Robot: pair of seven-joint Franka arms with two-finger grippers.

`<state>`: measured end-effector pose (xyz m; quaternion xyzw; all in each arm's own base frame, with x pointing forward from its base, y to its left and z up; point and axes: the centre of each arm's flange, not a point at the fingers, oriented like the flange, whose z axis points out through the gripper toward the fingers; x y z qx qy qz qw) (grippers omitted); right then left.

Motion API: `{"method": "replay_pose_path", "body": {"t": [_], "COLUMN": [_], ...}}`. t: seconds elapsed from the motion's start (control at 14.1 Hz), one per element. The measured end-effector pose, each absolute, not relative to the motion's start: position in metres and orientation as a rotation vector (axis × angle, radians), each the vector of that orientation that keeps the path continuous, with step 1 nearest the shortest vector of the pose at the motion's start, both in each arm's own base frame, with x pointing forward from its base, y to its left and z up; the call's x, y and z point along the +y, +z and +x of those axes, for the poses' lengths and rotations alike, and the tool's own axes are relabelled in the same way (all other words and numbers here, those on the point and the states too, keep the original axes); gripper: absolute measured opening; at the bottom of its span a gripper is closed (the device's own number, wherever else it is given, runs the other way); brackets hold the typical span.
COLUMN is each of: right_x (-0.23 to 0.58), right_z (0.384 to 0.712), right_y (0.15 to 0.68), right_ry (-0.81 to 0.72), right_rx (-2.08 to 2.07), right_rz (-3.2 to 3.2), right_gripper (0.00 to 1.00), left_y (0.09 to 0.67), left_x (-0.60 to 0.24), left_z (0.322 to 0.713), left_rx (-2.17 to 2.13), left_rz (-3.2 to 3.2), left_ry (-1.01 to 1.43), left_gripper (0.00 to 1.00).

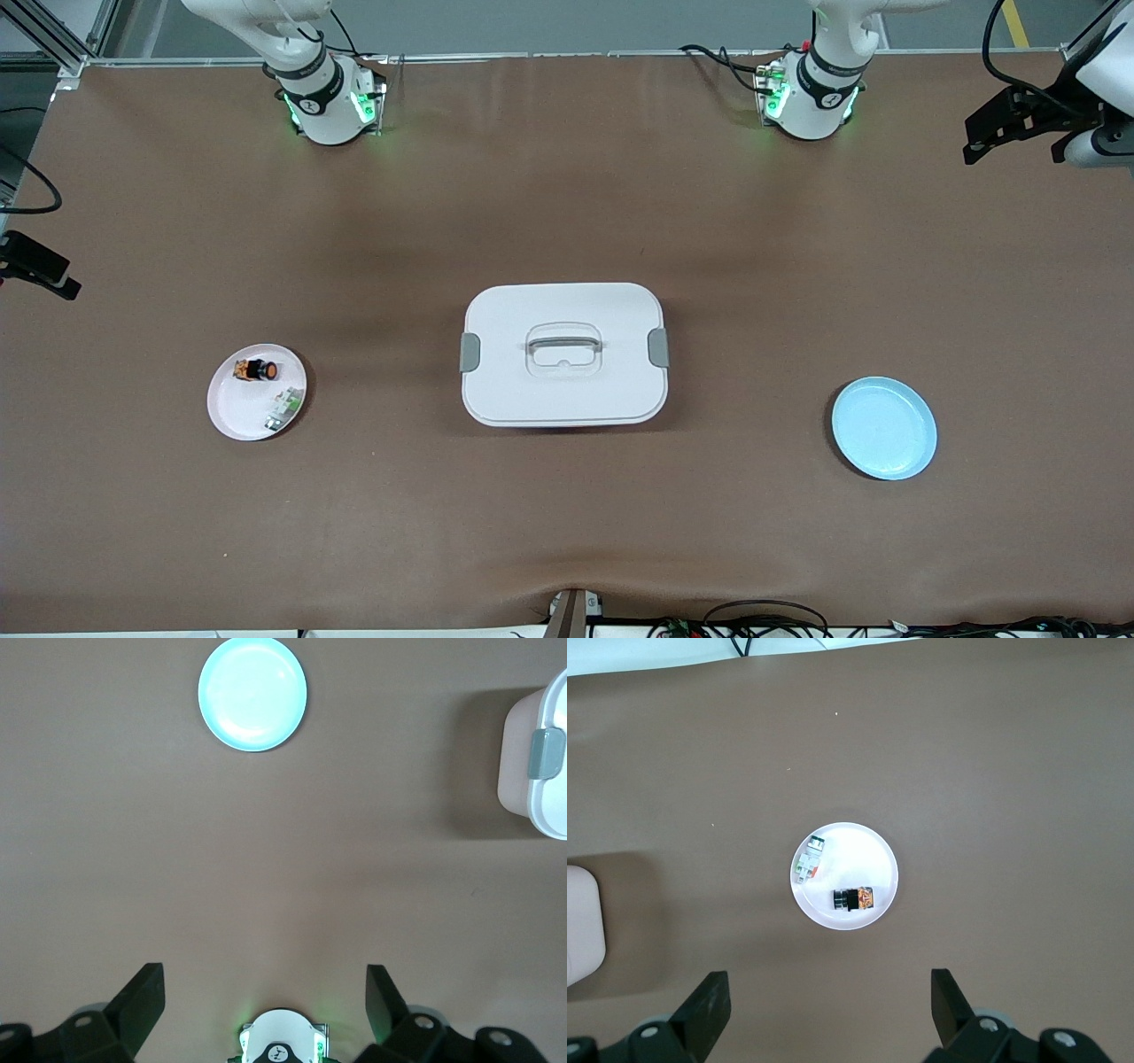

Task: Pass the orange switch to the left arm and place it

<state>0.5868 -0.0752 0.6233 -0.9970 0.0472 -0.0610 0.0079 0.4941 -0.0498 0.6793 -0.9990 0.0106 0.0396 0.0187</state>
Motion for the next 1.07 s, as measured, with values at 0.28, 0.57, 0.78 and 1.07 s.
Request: {"method": "replay_pose_path", "body": {"t": [0.28,0.57,0.78,1.07], "right_x": [-0.075,-0.075,-0.076,-0.079], "right_z": [0.587,0.587,0.587,0.586], "right_y": [0.623,0.623,0.623,0.624], "right_ry": [-0.191,-0.191,-0.191,-0.191], "right_rx": [0.149,0.150,0.152,0.168], "right_rz": [-3.116,-3.116,-3.117,-3.117], "right_gripper": [1.00,1.00,1.00,1.00], "left_y": [0.678,0.676,0.677,0.681], "left_x": [-0.049,-0.045,-0.044,-0.048], "left_z": [0.495,0.506,0.508,0.504], "left_rx": [0.031,0.018,0.018,0.046], "left_rz": [-3.102,-3.105,-3.106,-3.104], "left_ry": [0.127,0.129,0.129,0.150], "left_gripper": [1.00,1.00,1.00,1.00]}}
